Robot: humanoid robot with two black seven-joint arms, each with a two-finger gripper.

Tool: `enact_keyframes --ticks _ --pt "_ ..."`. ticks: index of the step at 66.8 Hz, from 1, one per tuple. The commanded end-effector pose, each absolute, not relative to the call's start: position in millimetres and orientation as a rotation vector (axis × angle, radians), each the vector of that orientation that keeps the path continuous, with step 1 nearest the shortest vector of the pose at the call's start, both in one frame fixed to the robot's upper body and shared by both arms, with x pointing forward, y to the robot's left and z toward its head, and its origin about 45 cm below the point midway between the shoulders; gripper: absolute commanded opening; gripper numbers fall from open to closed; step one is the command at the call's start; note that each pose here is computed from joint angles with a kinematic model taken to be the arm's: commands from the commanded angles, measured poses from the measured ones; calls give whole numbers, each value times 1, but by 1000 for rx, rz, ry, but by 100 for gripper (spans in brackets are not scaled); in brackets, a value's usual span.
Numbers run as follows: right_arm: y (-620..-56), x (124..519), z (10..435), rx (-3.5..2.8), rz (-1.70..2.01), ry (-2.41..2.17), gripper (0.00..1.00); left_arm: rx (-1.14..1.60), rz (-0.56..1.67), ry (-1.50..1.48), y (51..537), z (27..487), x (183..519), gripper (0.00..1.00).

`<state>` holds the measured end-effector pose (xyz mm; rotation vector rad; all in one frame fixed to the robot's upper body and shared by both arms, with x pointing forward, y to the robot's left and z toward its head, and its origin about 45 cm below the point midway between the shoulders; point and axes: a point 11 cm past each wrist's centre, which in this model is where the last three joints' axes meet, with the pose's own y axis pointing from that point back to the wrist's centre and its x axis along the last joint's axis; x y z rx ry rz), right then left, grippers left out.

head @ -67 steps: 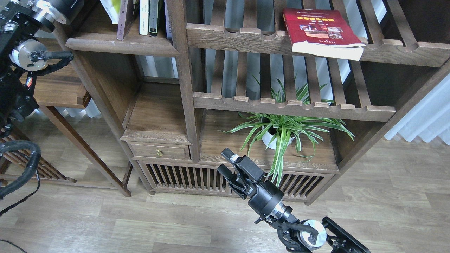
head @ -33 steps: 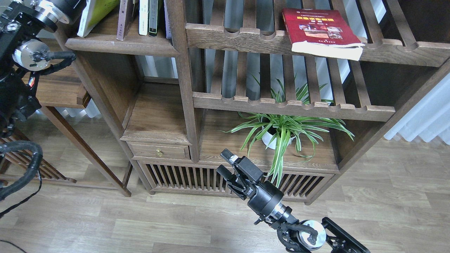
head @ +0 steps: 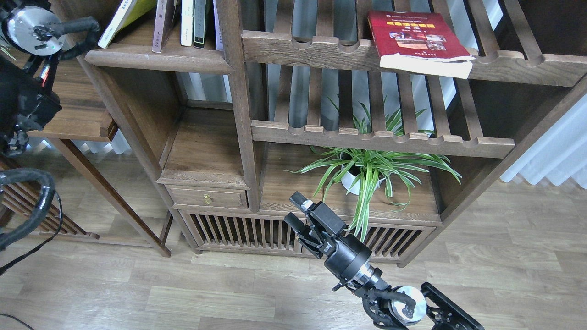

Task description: Organize books on shelf

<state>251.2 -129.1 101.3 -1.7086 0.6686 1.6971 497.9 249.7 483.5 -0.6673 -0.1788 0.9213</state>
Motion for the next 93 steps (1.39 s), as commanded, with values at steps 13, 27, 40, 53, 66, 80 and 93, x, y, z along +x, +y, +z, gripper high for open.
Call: enact_keyframes --ticks 13,27,40,53,66,80,93 --pt "-151 268 138 -1643 1525 658 98 -787 820 -109 245 471 464 62" --pt "-167 266 142 -1599 1476 687 98 -890 787 -29 247 469 456 67" --pt "-171 265 159 -1589 1423 658 97 -947 768 105 239 446 455 69" --pt "-166 269 186 -1630 1367 583 91 -892 734 196 220 412 441 73" --pt "-166 274 200 -1646 1328 552 88 -858 687 320 192 374 422 73" --pt "-166 278 211 -1660 1300 526 89 -857 661 407 167 348 412 73" --pt "-180 297 234 -1676 1200 518 91 -746 588 512 128 314 390 73"
